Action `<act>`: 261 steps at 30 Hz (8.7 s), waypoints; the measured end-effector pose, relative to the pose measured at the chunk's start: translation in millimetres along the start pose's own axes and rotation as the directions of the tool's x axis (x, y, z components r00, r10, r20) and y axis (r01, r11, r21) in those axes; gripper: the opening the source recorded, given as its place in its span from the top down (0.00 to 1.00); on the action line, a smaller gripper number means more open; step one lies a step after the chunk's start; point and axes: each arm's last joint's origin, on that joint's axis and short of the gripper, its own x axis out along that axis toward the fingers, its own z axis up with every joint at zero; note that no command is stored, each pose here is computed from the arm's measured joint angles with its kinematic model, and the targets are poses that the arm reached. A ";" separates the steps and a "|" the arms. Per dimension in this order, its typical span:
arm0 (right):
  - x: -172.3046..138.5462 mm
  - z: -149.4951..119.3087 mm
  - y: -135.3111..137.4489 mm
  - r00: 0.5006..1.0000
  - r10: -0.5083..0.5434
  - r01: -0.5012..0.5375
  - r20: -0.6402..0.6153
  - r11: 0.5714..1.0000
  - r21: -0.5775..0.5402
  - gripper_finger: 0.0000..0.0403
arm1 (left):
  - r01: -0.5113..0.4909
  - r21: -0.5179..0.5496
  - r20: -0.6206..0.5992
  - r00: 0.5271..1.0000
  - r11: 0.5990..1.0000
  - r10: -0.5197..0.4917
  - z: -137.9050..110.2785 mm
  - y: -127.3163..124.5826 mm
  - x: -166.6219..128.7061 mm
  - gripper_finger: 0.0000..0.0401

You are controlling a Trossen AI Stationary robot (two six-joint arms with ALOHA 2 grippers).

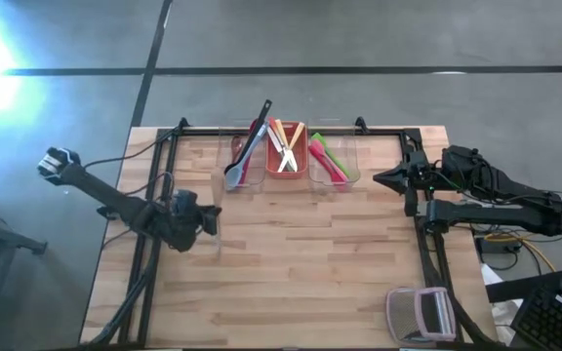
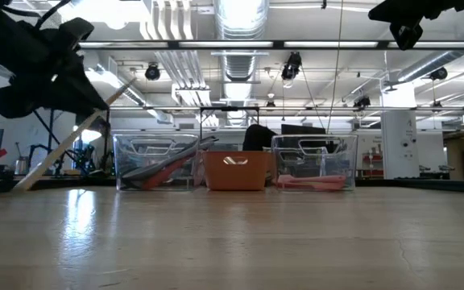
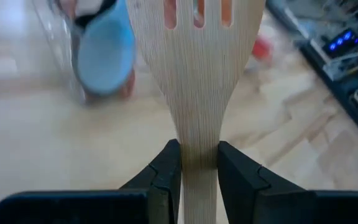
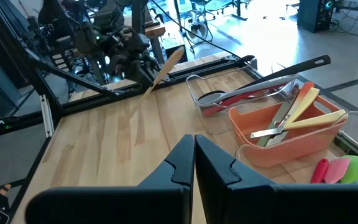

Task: Pick & Place Kitchen Items
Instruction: Put the light brown serving spoon into the left transparent bin, then return to Home Position

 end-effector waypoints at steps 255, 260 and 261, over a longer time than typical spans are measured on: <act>0.0 0.1 0.0 1.000 0.000 0.000 0.000 1.000 0.001 0.98 | 0.573 0.752 -0.112 0.598 0.326 -0.794 19.8 71.6 6.7 0.38; 0.1 0.0 0.0 1.000 0.000 0.000 -0.001 1.000 0.001 0.98 | 0.577 0.749 -0.121 0.604 0.328 -0.788 19.1 71.6 7.8 0.38; 0.2 0.0 0.0 1.000 0.000 0.000 -0.002 1.000 0.001 0.98 | 0.577 0.748 -0.122 0.605 0.328 -0.787 18.9 71.6 8.0 0.38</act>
